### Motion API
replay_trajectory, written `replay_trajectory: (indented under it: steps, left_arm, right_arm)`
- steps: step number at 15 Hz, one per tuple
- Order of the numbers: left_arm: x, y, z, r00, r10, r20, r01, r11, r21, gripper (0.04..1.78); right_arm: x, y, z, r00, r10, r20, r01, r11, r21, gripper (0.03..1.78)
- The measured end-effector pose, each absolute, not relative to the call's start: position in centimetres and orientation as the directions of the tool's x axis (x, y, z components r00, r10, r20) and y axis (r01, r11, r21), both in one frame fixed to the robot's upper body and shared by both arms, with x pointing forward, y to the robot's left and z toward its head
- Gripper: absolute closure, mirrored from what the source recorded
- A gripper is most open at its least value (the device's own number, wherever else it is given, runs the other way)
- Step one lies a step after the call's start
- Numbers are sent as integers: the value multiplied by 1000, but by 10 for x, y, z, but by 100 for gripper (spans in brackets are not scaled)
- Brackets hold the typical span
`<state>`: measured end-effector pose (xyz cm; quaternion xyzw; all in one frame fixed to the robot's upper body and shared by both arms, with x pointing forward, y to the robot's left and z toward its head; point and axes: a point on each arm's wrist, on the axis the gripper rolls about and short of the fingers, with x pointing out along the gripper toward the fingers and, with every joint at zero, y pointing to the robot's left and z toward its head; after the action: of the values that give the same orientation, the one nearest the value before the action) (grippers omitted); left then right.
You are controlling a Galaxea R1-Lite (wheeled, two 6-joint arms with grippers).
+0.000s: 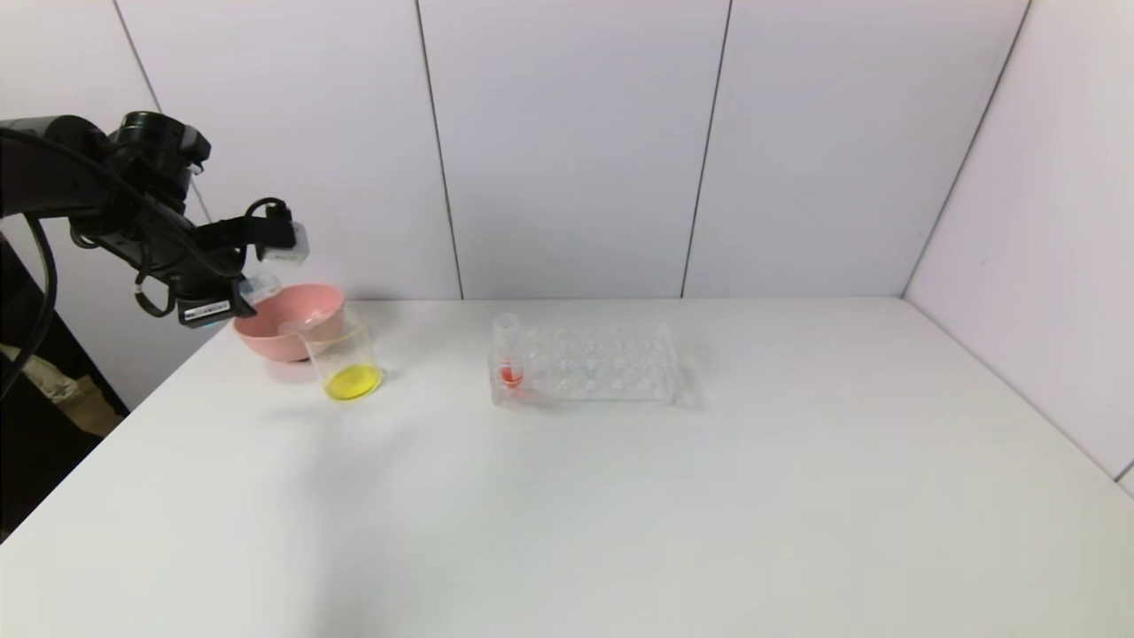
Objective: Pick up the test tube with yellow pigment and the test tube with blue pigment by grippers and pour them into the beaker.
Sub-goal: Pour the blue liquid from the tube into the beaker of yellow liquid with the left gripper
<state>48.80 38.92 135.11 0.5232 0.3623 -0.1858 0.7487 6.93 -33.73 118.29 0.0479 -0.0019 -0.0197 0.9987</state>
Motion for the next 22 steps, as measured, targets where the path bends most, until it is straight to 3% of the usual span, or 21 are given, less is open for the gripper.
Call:
replay_trajectory:
  steps: [22]
  left_arm:
    - [500, 355, 1337, 629, 220, -746, 680, 311, 664, 136]
  right_arm:
    - [69, -337, 1183, 999, -40, 2, 39, 995, 96, 10]
